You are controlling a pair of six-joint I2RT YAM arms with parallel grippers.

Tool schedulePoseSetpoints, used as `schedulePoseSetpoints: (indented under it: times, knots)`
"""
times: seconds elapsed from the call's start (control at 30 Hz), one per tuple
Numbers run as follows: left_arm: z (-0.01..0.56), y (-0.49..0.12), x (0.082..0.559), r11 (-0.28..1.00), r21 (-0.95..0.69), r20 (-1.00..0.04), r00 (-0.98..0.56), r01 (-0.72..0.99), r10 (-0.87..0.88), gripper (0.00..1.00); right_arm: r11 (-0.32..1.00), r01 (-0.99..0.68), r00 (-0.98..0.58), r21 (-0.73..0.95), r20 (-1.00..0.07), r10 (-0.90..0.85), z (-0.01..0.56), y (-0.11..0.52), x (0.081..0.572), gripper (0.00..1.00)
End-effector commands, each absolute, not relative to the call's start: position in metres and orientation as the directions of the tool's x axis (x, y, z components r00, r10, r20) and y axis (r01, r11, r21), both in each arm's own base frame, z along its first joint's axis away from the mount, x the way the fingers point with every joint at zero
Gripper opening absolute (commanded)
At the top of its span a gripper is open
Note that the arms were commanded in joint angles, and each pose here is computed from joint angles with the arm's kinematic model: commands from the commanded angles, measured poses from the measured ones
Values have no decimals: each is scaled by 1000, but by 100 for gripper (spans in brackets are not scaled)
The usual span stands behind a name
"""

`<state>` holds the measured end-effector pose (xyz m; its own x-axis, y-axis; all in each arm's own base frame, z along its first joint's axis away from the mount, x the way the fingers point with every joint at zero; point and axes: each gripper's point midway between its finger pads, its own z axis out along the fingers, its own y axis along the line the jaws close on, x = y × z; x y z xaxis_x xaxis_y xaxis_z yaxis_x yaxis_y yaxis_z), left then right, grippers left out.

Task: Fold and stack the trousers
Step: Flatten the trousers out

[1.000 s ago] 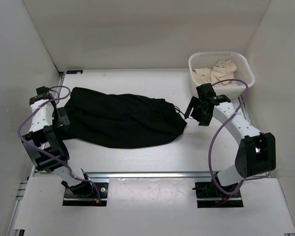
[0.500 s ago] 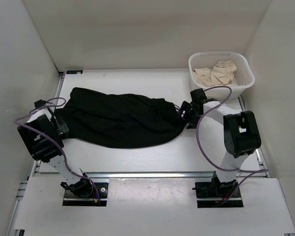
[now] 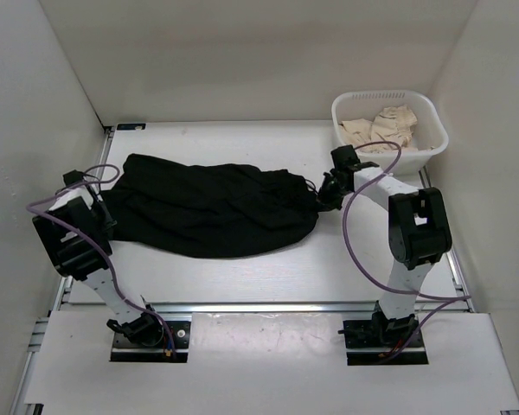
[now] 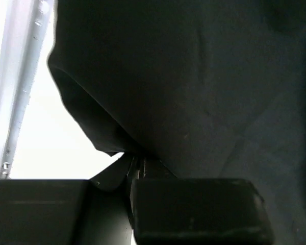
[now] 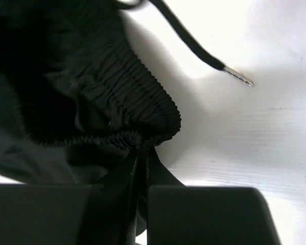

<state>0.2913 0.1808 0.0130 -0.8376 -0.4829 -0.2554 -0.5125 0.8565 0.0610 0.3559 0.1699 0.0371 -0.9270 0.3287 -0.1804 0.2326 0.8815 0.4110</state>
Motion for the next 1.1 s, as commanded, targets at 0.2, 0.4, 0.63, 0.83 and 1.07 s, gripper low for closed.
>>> schedulePoseSetpoints:
  times: [0.2,0.4,0.63,0.83,1.07]
  knots:
    - [202,269,366,725,220,-693,-627,-653,-355,14,851,39,-724,524,-572,385,260,140,454,0]
    - [275,271,358,625,291,-786,-553,-724,-275,14,848,50,-586,528,-672,453,340,91,446,0]
    - [161,201,274,698,437,-544,-785,-567,-297,99,830,237,-647,505,-555,522,272,44,379,0]
    - [137,170,243,797,343,-425,-839,-497,-340,100,821,324,-626,469,-545,558,252,16,359,0]
    - [105,179,246,823,249,-277,-852,-510,-444,100,834,342,-630,433,-552,545,247,6,352,0]
